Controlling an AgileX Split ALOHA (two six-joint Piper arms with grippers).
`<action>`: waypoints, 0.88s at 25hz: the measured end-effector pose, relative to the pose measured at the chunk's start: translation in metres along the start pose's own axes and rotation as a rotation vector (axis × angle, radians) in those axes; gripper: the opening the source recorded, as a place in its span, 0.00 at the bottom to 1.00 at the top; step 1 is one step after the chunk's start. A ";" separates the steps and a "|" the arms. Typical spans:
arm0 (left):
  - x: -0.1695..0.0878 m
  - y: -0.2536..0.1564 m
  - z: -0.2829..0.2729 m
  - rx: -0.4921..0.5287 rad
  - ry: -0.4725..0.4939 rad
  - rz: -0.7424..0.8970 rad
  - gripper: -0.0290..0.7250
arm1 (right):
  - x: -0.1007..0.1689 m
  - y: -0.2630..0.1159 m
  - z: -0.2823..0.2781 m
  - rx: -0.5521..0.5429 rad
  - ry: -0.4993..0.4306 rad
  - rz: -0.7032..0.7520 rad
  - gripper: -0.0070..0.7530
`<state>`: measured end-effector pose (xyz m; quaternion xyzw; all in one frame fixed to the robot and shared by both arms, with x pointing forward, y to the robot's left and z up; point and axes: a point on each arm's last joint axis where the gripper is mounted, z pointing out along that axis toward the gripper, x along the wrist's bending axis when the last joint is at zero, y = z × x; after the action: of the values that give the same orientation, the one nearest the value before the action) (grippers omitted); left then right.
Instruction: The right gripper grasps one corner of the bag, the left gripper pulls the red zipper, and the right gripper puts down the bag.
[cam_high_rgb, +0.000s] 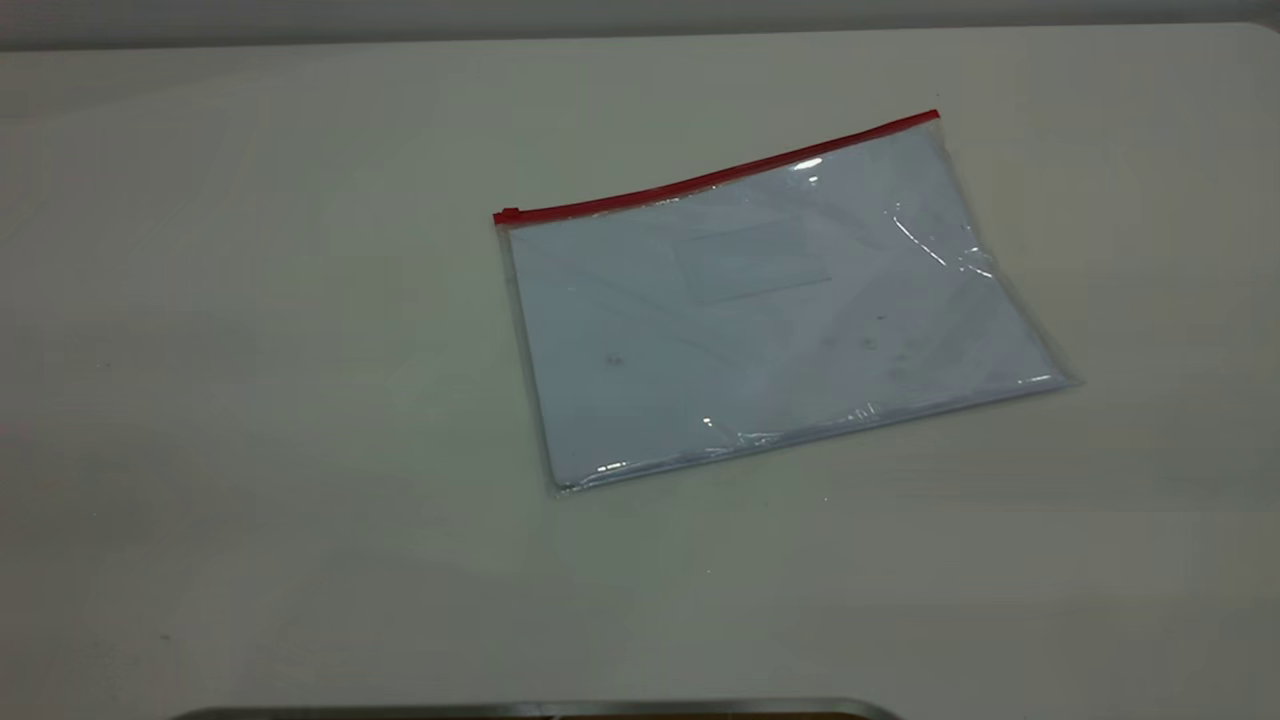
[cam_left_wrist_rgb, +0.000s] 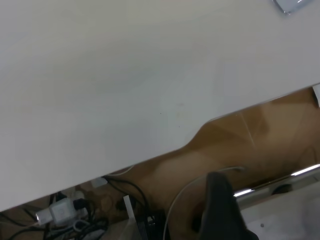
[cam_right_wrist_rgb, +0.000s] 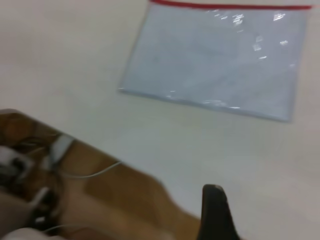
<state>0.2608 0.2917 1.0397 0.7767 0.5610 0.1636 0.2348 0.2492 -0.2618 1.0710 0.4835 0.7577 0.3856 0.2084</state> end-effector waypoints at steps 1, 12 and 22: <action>0.000 0.000 0.000 -0.001 0.000 0.000 0.77 | -0.001 -0.004 -0.001 -0.002 -0.030 -0.014 0.74; 0.000 -0.002 0.009 0.003 -0.001 0.000 0.77 | -0.014 -0.037 -0.002 -0.078 -0.293 0.028 0.74; 0.000 -0.001 0.009 -0.005 0.000 0.001 0.77 | -0.014 -0.037 -0.003 -0.093 -0.299 0.027 0.72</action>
<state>0.2644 0.2907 1.0314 0.7764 0.5602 0.1652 0.2369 0.2326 -0.2844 1.0426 0.5354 0.6931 0.3467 0.3359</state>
